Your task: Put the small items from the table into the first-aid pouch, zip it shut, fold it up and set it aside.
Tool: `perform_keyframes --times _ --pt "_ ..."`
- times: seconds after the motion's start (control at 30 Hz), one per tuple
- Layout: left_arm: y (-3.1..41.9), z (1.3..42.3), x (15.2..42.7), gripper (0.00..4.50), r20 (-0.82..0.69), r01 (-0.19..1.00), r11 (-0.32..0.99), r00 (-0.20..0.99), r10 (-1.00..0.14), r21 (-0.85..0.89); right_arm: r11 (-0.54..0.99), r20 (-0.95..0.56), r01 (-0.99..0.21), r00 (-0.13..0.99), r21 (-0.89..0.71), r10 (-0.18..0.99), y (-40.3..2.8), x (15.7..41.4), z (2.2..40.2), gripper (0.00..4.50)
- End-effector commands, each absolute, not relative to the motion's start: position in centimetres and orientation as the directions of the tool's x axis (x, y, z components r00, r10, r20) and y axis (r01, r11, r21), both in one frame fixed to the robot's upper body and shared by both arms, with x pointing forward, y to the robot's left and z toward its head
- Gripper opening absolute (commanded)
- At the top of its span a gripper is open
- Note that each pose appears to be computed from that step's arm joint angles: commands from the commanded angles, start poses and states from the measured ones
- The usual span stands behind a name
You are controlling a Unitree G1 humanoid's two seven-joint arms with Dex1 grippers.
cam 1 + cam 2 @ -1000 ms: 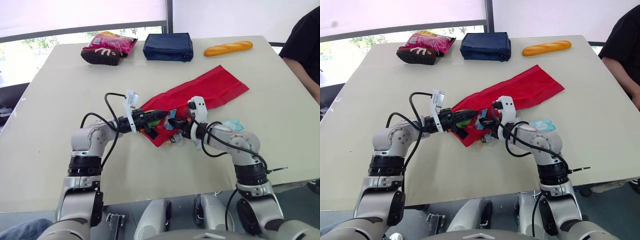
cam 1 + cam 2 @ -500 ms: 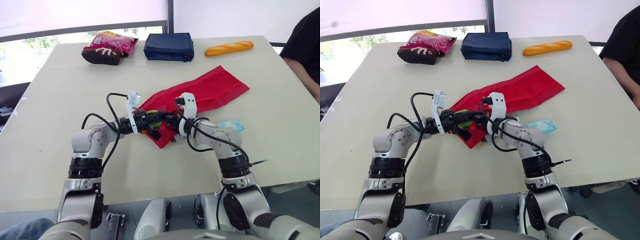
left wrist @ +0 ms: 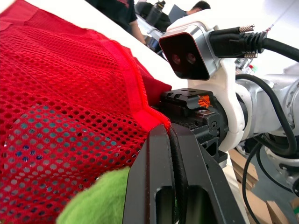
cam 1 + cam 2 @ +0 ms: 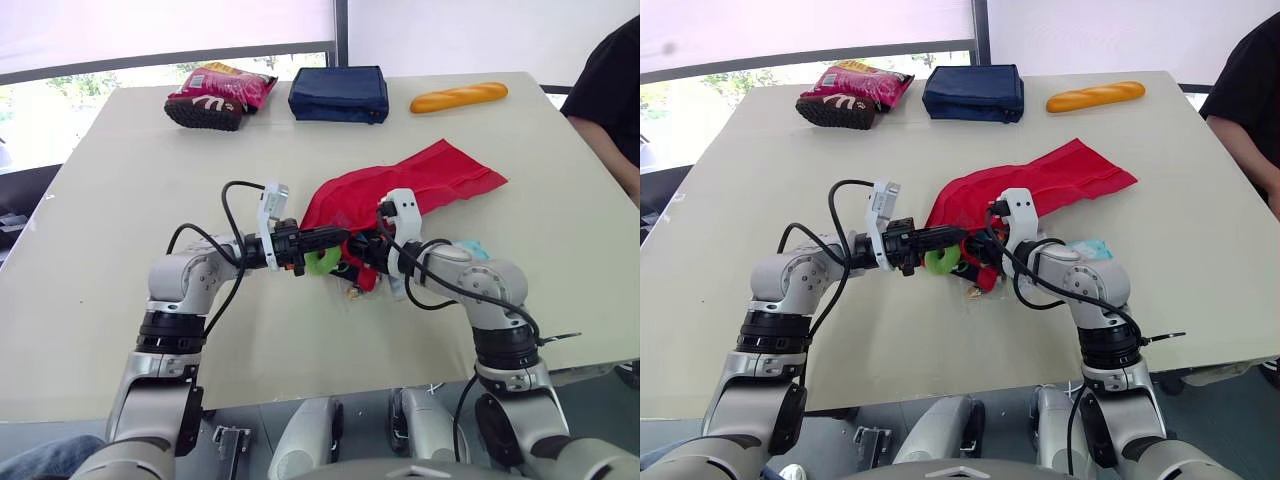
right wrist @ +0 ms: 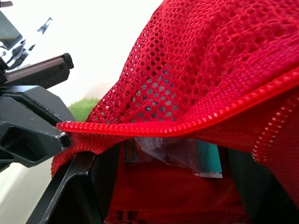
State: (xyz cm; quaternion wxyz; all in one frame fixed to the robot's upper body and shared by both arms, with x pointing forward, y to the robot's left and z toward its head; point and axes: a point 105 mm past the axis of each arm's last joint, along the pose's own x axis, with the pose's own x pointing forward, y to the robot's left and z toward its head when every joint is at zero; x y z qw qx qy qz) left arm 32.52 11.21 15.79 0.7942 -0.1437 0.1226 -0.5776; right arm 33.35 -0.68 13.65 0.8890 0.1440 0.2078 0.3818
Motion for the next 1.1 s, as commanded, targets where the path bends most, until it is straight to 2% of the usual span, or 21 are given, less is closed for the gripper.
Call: perform_keyframes --times 0.03,0.23,0.37,0.7,0.77,0.8,0.87,1.1 --pt "13.74 16.0 34.02 0.0 -0.061 0.847 0.42 0.425 -0.903 -0.325 0.635 -0.176 -0.651 0.627 0.416 0.759 -0.39 33.07 15.67 3.8" --pt "13.32 15.81 33.95 0.0 -0.053 0.851 0.413 0.419 -0.906 -0.326 0.645 -0.183 -0.65 0.633 0.401 0.752 0.09 33.24 15.4 3.8" --pt "13.32 15.78 33.91 0.0 -0.048 0.849 0.414 0.422 -0.905 -0.328 0.639 -0.186 -0.662 0.623 0.393 0.76 0.13 33.06 15.31 4.12" --pt "13.23 15.82 33.89 0.0 -0.048 0.849 0.414 0.422 -0.905 -0.33 0.623 -0.178 -0.668 0.611 0.407 0.771 0.54 32.71 15.38 4.13" --pt "13.23 15.85 33.89 0.0 -0.049 0.849 0.413 0.421 -0.906 -0.331 0.616 -0.165 -0.665 0.612 0.421 0.773 0.57 32.65 15.51 3.1" --pt "13.21 15.84 33.89 0.0 -0.049 0.849 0.412 0.421 -0.906 -0.331 0.615 -0.163 -0.665 0.611 0.424 0.774 0.6 32.62 15.53 2.82" --pt "13.15 15.82 33.91 0.0 -0.05 0.848 0.412 0.421 -0.906 -0.333 0.62 -0.176 -0.668 0.609 0.412 0.773 0.6 32.54 15.38 1.9" --pt "13.07 15.65 33.95 0.0 -0.054 0.848 0.409 0.416 -0.908 -0.337 0.625 -0.187 -0.67 0.608 0.4 0.772 0.36 32.34 15.28 1.9"
